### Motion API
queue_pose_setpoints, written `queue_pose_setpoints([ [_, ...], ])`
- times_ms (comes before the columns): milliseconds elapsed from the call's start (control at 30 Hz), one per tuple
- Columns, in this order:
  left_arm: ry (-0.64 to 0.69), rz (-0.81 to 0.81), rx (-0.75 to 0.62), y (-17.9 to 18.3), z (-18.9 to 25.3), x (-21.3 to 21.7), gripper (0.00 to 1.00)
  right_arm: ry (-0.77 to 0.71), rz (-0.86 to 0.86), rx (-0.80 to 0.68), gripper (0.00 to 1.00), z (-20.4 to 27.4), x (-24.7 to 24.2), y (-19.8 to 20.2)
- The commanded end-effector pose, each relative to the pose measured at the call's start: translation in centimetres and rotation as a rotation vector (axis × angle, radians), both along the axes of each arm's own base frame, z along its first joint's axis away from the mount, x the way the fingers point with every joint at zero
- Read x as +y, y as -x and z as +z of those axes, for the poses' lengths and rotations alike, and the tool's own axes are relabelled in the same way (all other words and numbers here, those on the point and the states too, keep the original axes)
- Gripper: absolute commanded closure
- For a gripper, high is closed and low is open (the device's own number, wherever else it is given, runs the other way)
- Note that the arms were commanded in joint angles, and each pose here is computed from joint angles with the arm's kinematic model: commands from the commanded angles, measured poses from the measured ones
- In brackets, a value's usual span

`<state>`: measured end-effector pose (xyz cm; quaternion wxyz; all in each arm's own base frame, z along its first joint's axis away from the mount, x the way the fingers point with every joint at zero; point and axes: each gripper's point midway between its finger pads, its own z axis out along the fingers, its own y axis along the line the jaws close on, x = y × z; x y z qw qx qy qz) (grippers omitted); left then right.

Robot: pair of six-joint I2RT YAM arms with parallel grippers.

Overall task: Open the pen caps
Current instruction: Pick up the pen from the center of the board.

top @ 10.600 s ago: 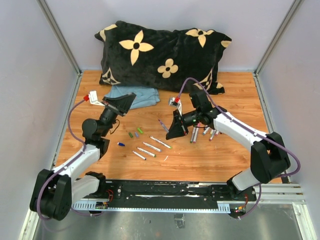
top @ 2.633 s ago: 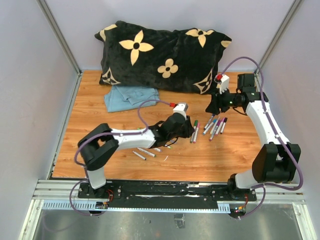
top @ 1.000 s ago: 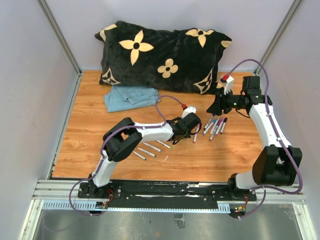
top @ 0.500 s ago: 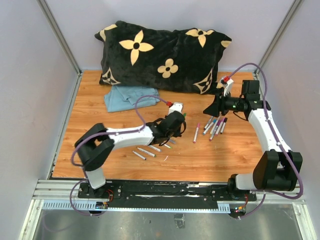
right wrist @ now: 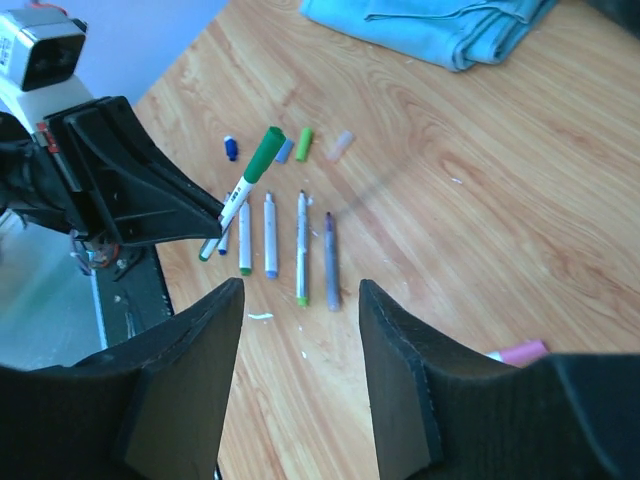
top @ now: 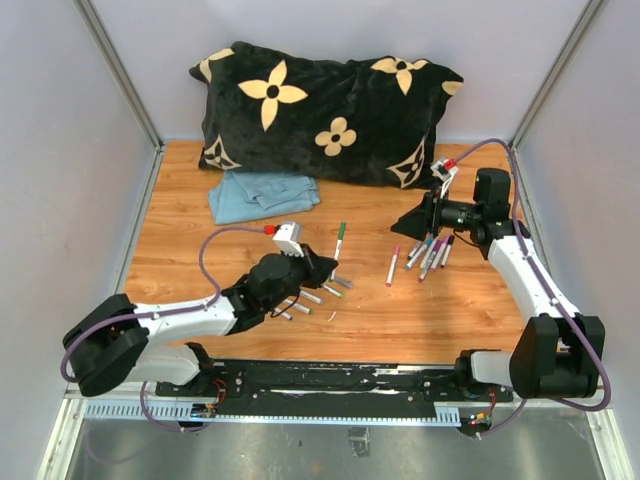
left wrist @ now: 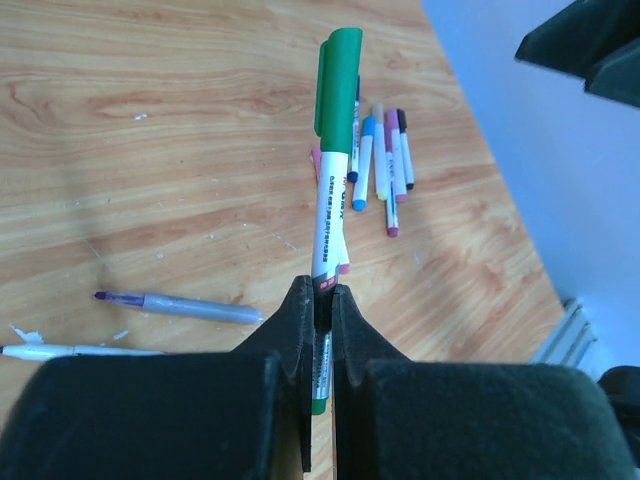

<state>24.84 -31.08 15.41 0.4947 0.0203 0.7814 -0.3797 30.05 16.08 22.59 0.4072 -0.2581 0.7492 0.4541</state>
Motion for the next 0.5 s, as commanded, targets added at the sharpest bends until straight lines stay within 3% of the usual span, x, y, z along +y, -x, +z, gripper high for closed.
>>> queue_pose_setpoints([
  [0,0.306,-0.011,-0.102,0.6,5.3,0.6,1.00,-0.082,0.083,-0.016,0.48,1.2,2.6,1.3],
  [467,0.531,-0.028,-0.160,1.8,6.7,1.8,1.00,-0.145,0.144,0.031,0.42,0.0,6.0,2.5],
])
